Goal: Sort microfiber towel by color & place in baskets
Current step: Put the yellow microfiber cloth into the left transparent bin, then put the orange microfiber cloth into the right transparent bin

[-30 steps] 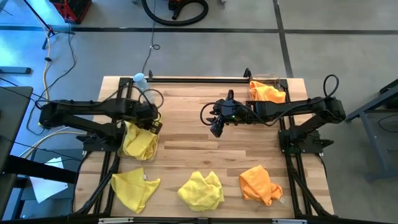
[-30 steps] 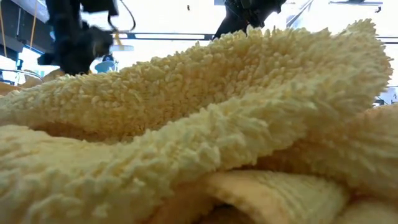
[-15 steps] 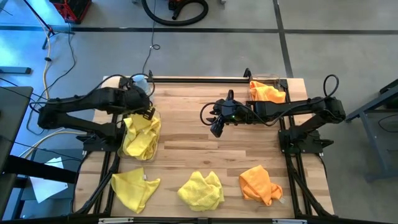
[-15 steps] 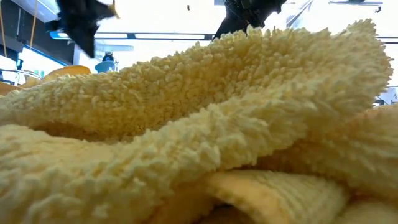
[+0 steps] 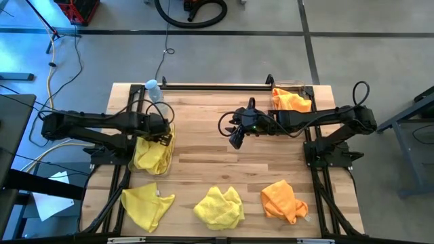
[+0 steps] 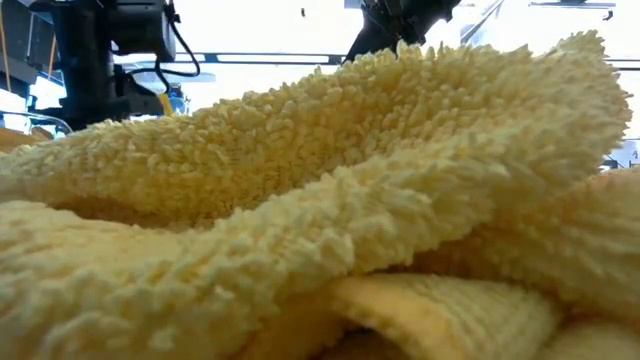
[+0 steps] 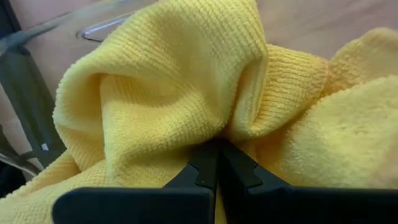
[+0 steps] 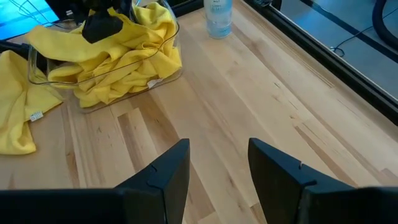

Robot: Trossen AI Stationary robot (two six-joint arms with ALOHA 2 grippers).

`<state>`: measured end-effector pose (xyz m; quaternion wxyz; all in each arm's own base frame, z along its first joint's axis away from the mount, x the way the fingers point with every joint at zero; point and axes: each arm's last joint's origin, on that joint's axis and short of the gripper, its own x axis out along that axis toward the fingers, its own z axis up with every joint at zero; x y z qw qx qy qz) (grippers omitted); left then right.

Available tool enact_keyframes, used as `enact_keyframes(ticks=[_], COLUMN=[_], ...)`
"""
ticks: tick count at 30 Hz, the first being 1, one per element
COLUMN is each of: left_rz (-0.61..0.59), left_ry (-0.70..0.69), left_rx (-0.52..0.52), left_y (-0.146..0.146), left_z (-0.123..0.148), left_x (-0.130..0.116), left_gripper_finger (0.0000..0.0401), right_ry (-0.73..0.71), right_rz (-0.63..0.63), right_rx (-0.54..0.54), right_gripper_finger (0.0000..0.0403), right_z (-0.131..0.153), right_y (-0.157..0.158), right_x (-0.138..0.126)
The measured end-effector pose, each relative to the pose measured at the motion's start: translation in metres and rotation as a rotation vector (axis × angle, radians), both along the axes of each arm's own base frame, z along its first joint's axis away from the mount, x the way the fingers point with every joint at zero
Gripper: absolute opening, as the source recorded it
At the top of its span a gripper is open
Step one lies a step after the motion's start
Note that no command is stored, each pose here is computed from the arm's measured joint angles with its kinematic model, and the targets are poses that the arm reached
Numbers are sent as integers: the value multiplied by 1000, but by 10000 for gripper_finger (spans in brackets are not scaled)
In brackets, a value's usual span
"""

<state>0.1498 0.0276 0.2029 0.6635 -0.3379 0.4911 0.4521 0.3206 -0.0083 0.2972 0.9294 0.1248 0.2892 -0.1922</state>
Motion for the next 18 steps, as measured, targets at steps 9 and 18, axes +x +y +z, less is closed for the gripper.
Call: enact_keyframes(ticks=[9, 18], left_rz=[5, -4], left_ry=[-43, -95], left_rx=[23, 55], left_y=[1, 2], left_z=[14, 64], left_x=[6, 10], left_gripper_finger=[0, 0], right_ry=[0, 27], right_rz=[0, -30], right_rx=[0, 70], right_gripper_finger=[158, 158], right_z=[0, -4], right_y=[0, 1], right_x=[0, -3])
